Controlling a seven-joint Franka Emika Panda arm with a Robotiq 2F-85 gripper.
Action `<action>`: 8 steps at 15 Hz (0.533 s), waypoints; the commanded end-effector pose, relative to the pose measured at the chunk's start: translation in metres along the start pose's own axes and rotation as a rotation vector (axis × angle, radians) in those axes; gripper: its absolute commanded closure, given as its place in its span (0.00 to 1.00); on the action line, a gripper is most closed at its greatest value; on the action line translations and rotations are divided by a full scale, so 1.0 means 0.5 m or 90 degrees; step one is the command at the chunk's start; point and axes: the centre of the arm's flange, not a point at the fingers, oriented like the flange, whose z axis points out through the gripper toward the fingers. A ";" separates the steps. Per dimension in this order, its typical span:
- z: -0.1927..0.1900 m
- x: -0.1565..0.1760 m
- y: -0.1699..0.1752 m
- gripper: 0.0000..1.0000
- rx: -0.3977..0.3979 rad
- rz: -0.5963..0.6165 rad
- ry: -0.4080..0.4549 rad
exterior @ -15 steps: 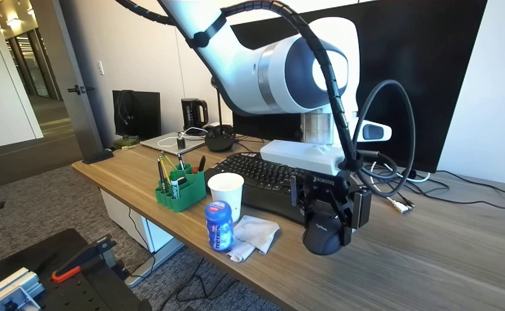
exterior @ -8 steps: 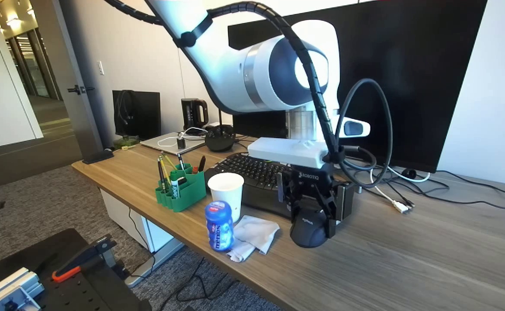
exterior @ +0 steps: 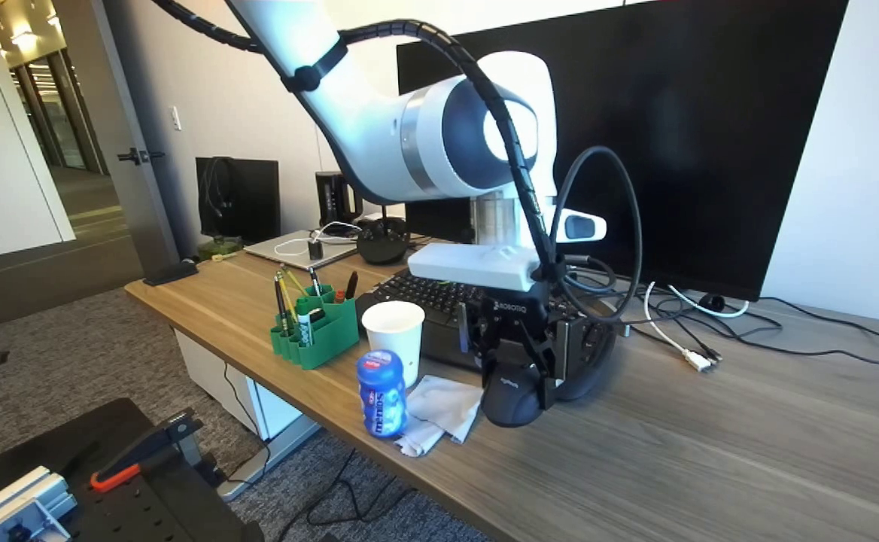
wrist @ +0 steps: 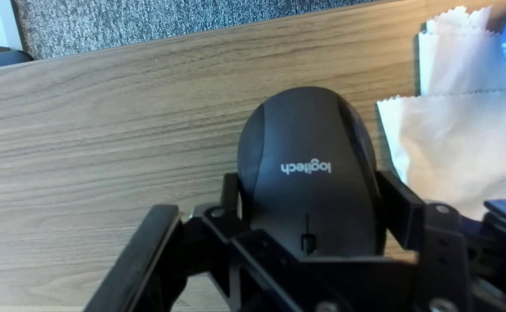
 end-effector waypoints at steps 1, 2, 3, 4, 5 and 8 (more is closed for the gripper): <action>-0.020 -0.027 -0.024 0.47 -0.003 -0.038 -0.004; -0.019 -0.030 -0.032 0.47 -0.002 -0.049 -0.003; -0.018 -0.032 -0.039 0.47 -0.003 -0.058 -0.001; -0.018 -0.034 -0.046 0.47 -0.005 -0.068 0.002; -0.017 -0.036 -0.052 0.47 -0.007 -0.080 0.003; -0.013 -0.038 -0.065 0.47 -0.009 -0.123 0.013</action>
